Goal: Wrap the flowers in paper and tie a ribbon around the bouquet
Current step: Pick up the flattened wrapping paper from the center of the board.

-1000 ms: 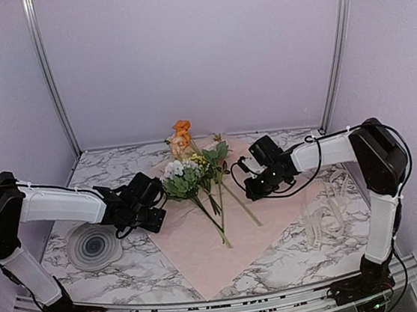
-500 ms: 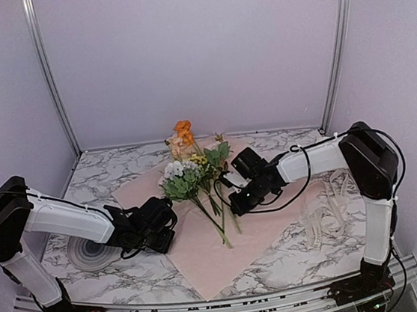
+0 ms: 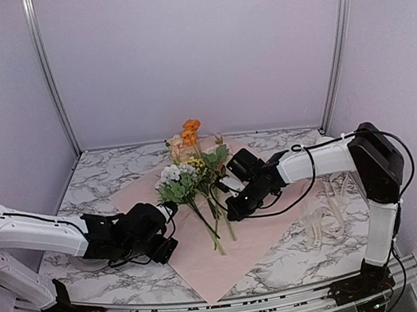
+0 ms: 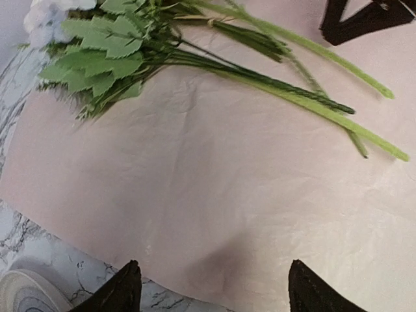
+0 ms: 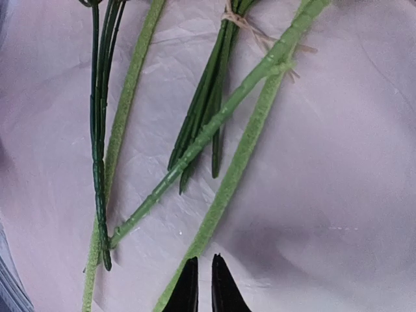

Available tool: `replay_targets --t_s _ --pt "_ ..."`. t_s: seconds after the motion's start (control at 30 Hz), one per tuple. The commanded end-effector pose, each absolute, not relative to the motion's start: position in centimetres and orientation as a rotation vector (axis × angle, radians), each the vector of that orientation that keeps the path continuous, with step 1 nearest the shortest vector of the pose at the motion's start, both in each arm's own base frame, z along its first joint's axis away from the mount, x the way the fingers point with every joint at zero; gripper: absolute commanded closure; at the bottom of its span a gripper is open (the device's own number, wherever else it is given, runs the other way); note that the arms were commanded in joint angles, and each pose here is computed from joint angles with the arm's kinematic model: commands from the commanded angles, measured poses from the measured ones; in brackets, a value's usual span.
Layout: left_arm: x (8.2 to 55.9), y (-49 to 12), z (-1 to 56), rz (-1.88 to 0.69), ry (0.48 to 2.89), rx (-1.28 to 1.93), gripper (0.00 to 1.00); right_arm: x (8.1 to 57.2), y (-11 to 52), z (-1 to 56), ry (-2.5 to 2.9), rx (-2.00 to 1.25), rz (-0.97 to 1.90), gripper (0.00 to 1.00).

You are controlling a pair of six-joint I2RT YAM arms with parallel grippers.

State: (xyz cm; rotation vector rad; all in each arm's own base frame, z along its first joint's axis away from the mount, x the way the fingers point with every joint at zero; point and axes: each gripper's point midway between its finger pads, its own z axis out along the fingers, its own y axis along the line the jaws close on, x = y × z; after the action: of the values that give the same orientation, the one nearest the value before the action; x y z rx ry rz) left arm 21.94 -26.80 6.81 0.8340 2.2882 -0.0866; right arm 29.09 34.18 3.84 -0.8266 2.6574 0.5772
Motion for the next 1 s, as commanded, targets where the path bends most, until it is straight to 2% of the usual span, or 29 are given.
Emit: replay_targets --t_s 0.0,0.27,0.43,0.57,0.73,0.97 --pt "17.3 -29.2 7.0 -0.130 2.148 1.202 0.19 28.3 32.1 5.5 2.679 -0.819 0.490 0.91" --pt "8.7 -32.5 6.2 -0.362 1.874 1.716 0.07 25.1 31.2 6.2 2.694 -0.777 0.609 0.88" --pt "7.6 -33.8 4.3 -0.273 1.786 1.873 0.06 23.7 31.2 5.8 2.693 -0.800 0.645 0.87" --pt "9.5 -32.8 2.2 -0.061 1.792 1.888 0.11 22.3 32.4 5.5 2.686 -0.853 0.750 0.86" --pt "11.9 -33.9 2.1 0.105 1.796 1.804 0.26 21.3 33.1 5.2 2.666 -0.857 0.862 0.86" --pt "12.8 -35.3 2.4 0.109 1.750 1.746 0.37 21.2 33.4 3.9 2.683 -0.865 0.876 0.86"
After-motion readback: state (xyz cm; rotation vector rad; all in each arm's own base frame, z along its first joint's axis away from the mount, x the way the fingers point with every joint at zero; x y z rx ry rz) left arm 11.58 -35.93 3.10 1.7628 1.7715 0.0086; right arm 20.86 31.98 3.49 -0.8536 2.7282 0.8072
